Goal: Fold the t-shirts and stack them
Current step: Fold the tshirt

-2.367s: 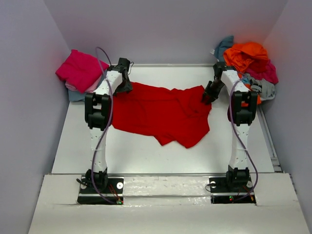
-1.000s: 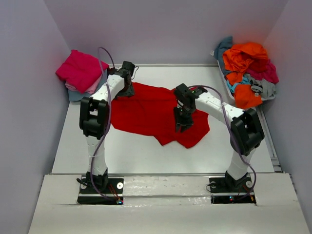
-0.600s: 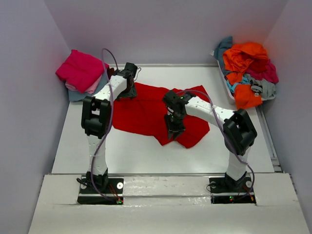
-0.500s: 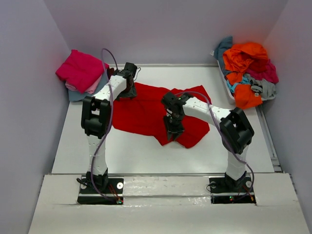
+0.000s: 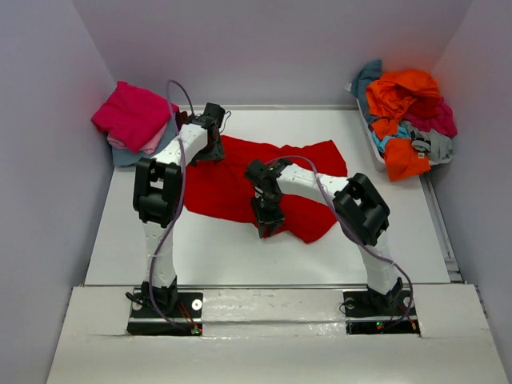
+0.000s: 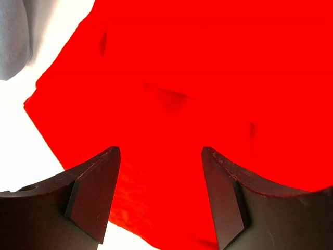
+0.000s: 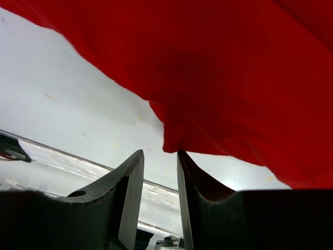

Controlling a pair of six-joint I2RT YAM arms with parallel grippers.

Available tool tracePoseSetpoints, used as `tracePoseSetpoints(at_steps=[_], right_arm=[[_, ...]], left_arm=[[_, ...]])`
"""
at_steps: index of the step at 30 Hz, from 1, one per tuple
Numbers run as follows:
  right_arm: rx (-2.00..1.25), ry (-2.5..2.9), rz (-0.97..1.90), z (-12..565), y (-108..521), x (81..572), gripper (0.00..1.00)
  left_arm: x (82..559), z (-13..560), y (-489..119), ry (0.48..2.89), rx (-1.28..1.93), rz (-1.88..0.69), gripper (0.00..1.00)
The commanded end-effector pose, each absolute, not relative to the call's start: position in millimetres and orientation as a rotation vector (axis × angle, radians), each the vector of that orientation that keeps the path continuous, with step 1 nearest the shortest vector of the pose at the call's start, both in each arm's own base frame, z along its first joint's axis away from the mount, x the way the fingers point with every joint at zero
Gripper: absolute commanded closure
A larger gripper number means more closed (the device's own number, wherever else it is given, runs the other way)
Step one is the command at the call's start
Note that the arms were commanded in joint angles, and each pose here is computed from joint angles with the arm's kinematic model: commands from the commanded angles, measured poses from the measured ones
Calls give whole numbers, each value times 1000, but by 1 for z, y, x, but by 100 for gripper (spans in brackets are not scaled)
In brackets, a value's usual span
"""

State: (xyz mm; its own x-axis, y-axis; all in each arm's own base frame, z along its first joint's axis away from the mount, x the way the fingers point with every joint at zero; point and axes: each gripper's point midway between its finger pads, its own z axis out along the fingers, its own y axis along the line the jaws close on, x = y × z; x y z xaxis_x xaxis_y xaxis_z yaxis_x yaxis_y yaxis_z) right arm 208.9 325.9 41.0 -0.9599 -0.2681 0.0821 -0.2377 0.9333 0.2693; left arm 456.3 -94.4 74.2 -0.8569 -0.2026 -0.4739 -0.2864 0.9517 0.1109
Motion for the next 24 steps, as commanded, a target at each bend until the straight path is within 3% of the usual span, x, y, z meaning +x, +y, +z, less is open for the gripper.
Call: tracePoseSetpoints(at_steps=[1,24], right_arm=[[417,-3023,-438,56,345,218,62],[392,-3055,-222,43,324,215,61]], left_arm=[[453,94,-94,2598,-338,223,24],[450,86,-93,2608,-332,223,24]])
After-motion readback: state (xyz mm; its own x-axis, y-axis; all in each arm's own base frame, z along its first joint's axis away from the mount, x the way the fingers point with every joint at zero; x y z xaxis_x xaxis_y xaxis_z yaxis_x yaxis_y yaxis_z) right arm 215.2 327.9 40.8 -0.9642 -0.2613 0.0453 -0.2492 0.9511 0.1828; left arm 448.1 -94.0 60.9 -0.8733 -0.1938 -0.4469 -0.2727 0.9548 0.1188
